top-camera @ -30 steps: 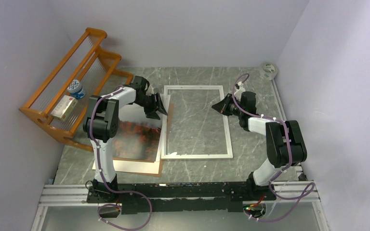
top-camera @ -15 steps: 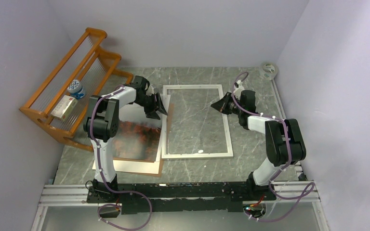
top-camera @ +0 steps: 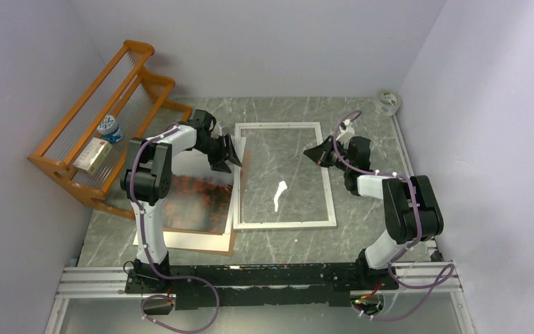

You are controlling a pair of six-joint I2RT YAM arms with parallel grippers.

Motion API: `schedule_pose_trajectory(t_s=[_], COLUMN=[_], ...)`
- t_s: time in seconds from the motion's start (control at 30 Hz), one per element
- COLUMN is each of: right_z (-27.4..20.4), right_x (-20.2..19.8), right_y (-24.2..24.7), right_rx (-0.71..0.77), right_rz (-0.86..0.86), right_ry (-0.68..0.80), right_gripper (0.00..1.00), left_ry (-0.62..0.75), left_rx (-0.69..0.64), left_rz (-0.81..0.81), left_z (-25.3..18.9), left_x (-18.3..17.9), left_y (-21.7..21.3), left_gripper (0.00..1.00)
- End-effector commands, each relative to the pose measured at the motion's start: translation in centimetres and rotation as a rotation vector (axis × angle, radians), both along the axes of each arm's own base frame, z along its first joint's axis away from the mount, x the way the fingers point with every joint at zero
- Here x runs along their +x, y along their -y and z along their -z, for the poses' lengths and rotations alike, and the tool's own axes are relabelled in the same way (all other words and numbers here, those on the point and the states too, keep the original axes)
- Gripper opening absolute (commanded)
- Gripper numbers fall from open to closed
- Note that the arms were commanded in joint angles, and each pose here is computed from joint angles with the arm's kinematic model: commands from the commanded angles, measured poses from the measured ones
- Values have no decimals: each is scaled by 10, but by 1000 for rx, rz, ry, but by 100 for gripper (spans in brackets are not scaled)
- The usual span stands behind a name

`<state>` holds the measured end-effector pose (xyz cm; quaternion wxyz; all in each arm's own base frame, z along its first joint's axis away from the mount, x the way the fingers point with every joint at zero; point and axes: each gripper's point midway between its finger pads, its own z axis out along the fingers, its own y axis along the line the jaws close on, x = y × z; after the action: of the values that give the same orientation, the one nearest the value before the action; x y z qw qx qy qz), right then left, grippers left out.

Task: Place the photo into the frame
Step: Place the photo frame item in the photo frame.

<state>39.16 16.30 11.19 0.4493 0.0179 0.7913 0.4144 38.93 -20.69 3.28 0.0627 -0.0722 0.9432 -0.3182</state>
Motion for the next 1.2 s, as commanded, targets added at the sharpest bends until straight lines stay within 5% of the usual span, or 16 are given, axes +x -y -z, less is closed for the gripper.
schedule_pose_trajectory(t_s=[0.0,1.17], right_z=[-42,12], right_x=[1,29], right_y=[-8,16], right_rx=[29,-40], right_rz=[-42,157], right_ry=[183,-33], right_gripper=[0,0], left_ry=[4,-6], left_rx=[105,91], left_rz=[-5,-18], left_z=[24,25], left_x=[2,-1], left_y=[-14,-13], left_gripper=[59,56])
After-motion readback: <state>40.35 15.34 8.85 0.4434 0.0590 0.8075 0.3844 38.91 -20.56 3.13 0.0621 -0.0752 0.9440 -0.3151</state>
